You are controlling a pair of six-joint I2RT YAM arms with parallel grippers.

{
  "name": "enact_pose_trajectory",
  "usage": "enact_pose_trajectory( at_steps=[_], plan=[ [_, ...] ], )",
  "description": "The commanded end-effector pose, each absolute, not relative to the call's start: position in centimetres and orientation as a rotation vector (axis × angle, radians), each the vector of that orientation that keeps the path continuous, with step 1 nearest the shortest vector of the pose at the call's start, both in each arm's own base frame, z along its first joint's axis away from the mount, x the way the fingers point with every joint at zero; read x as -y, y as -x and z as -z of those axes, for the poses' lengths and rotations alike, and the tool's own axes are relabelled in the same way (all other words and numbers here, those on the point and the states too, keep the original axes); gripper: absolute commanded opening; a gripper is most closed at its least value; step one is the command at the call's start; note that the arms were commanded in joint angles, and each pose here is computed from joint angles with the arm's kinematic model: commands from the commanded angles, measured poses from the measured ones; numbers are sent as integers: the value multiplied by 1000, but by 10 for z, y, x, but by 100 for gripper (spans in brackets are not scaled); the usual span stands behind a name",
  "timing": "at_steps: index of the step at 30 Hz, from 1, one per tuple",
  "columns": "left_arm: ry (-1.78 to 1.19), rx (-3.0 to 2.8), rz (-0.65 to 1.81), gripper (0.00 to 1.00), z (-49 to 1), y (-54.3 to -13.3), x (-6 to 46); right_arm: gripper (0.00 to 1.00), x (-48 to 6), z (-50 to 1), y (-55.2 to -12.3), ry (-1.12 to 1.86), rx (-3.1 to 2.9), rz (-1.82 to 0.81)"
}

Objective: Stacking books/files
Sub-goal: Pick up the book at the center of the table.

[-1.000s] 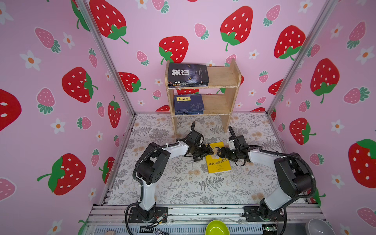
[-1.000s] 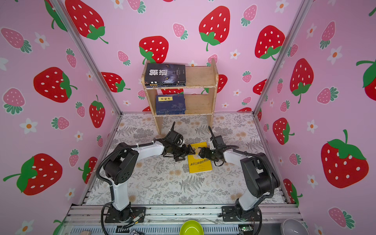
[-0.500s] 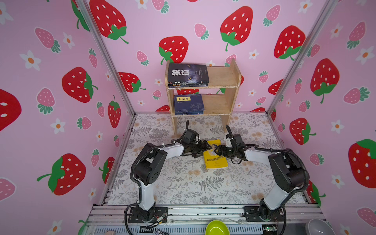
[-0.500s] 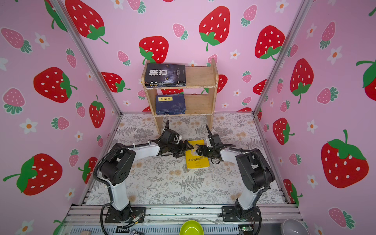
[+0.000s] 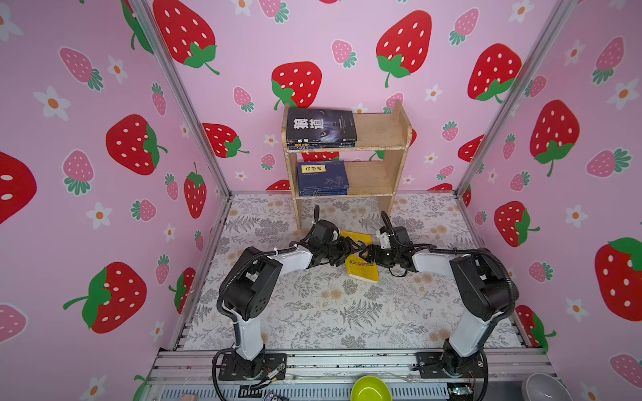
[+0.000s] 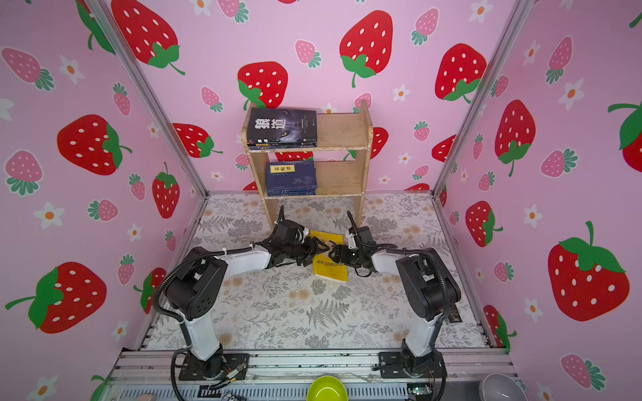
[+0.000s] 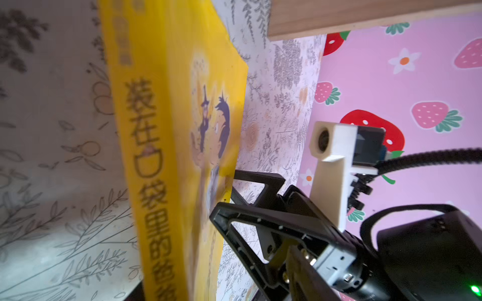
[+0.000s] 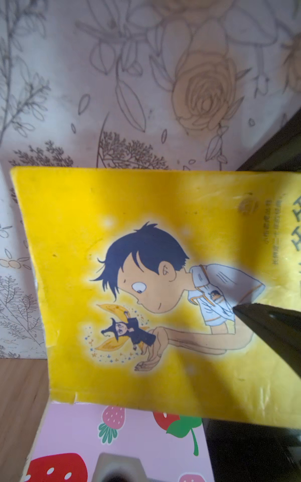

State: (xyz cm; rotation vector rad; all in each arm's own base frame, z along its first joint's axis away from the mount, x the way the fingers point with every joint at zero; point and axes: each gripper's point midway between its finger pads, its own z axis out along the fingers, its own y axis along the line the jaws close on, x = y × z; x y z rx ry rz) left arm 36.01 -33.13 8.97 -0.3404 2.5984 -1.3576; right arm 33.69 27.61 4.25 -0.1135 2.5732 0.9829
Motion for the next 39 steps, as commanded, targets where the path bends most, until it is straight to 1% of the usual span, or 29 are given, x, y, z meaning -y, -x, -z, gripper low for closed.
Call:
enact_pose_trajectory(
  at_steps=[1,5,9,11,13,14,15,17,19,22,24,26,28,29,33,36,39],
  plan=[
    [264,-2563,1374,57,-117,-361,342,73,-278,-17,-306,115,-2702,-1005],
    [264,-2597,1280,42,-113,-357,333,73,-278,-20,-307,110,-2696,-1006],
    [240,-2570,1263,24,-128,-350,324,71,-278,-33,-313,111,-2665,-994],
    [235,-2541,1260,16,-138,-343,317,71,-279,-50,-319,105,-2624,-1002],
    [224,-2523,1244,8,-149,-334,307,73,-279,-71,-325,92,-2573,-1014],
    [211,-2512,1231,2,-157,-330,302,74,-279,-86,-330,88,-2532,-1018],
    [180,-2500,1220,0,-166,-324,297,75,-278,-103,-335,92,-2491,-1019],
    [120,-2474,1211,0,-188,-315,290,78,-274,-136,-344,100,-2422,-990],
    [27,-2424,1252,0,-220,-306,288,83,-270,-177,-354,97,-2337,-987],
    [-175,-2299,1294,0,-290,-289,284,88,-260,-253,-366,86,-2166,-997],
    [-312,-2162,1306,0,-349,-278,281,90,-251,-304,-369,85,-2042,-999],
    [-371,-2044,1270,0,-397,-275,273,92,-243,-346,-369,76,-1943,-996],
    [-381,-1924,1240,0,-441,-280,265,95,-235,-384,-367,62,-1848,-998],
    [-376,-1860,1237,0,-464,-283,260,99,-233,-405,-365,68,-1788,-1006],
    [-372,-1619,1270,0,-545,-296,248,100,-231,-474,-349,176,-1587,-1031],
    [-308,-1497,1227,0,-588,-313,232,100,-229,-513,-344,184,-1492,-1053],
    [-153,-1388,1180,0,-615,-339,211,100,-225,-543,-340,144,-1374,-1126]
  ],
)
